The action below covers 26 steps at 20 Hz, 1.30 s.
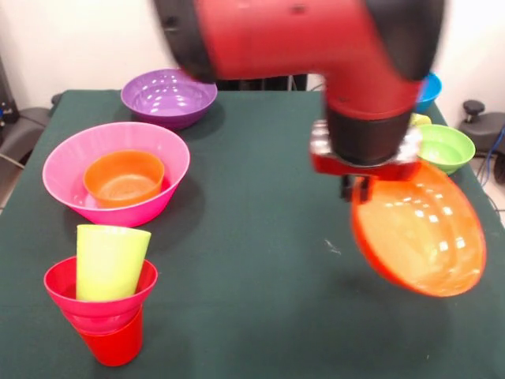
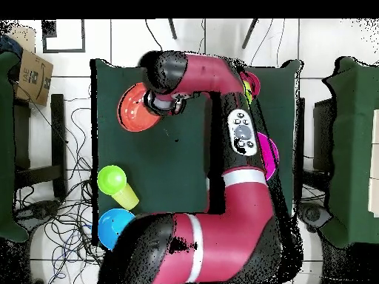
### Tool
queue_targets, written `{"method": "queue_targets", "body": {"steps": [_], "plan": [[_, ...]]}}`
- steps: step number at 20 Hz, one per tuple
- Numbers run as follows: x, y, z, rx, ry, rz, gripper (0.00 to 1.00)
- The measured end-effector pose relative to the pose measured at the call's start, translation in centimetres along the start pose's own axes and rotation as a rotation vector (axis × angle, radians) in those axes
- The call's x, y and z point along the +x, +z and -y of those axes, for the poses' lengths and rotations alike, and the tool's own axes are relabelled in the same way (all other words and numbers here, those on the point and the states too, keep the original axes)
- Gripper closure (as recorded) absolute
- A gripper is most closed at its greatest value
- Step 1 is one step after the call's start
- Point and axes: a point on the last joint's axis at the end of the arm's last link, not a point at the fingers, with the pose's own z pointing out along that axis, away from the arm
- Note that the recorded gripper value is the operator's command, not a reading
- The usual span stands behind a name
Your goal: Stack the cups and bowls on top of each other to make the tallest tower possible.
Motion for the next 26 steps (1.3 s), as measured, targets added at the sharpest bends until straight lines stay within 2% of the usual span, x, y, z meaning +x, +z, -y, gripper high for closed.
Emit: {"method": "queue_targets", "body": {"steps": [1,3,4,6,8,10,12,16,17,26], "plan": [[-0.7,-0.3,2.3,-0.009,0.022,-0.005,1.0],[-1.2,-0.4,4.1,-0.015,0.036,-0.011,1.0],[-1.6,-0.5,6.5,-0.02,0.048,-0.023,1.0],[-1.9,-0.6,8.5,-0.02,0.051,-0.038,1.0],[-2.0,-0.7,11.0,-0.013,0.044,-0.063,1.0],[-1.8,-0.8,14.1,-0.006,0.02,-0.114,1.0],[-1.4,-0.9,15.7,-0.009,-0.003,-0.155,1.0],[-0.8,-1.2,17.2,-0.019,-0.04,-0.214,1.0],[-0.5,-1.4,17.6,-0.026,-0.058,-0.241,1.0],[0.3,-2.2,17.0,-0.043,-0.088,-0.311,1.0]]}}
